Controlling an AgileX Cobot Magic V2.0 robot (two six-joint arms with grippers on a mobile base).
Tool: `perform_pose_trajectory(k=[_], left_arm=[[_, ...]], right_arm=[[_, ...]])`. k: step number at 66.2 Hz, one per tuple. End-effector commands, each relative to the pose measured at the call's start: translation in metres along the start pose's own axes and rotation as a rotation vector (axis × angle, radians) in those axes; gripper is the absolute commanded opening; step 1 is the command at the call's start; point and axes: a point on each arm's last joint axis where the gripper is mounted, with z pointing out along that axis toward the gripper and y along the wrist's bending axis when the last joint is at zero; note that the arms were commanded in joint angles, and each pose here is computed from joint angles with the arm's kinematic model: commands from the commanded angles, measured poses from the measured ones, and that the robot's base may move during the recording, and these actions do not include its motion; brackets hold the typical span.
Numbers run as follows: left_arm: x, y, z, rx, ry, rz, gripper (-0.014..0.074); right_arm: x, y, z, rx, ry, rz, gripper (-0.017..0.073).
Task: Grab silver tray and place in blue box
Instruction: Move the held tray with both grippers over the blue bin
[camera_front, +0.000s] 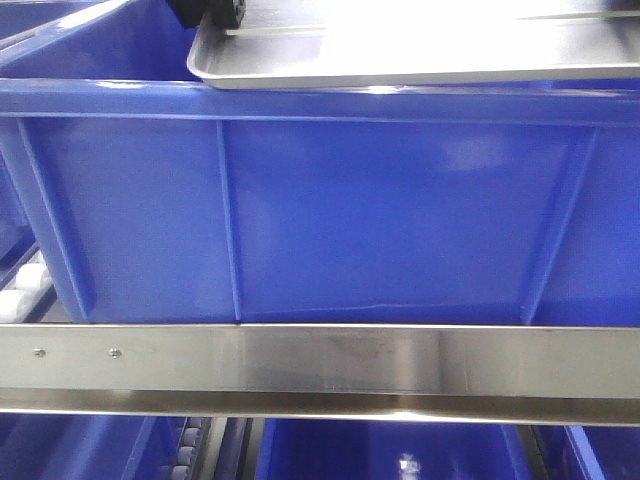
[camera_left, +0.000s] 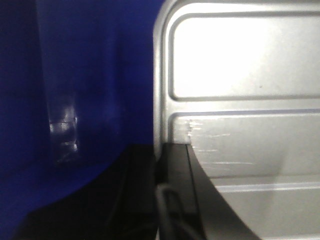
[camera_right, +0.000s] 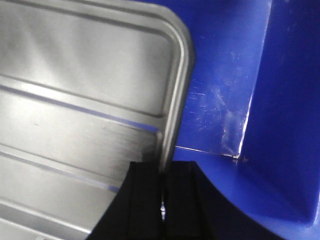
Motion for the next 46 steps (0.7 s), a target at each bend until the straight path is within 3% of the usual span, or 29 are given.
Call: perform_pose_trajectory(k=[1,15,29,46], left_arm=[[-0.009,0.001,-0.023,0.049,-0.104,0.014,-0.0105],[-0.012,0.000,-0.025,0.063,-0.125,0.019,-0.0105],[-0.031,-0.001,-0.046,0.088,-0.240,0.039,-0.0105],[-0.060,0.004,-0.029,0.099,-0.271,-0.002,-0.0105]], right_arm=[[-0.006,0.001,-0.016,-0.014,-0.093,-0.033,0.0058],[-0.009,0.002,-0.019,-0.019,-0.115,-0.033,0.0058],[-0.024,0.006,-0.040,-0.040,-0.213,-0.033,0.0058],[-0.054,0.011,-0.034,-0.036,-0.233,-0.032,0.0058]])
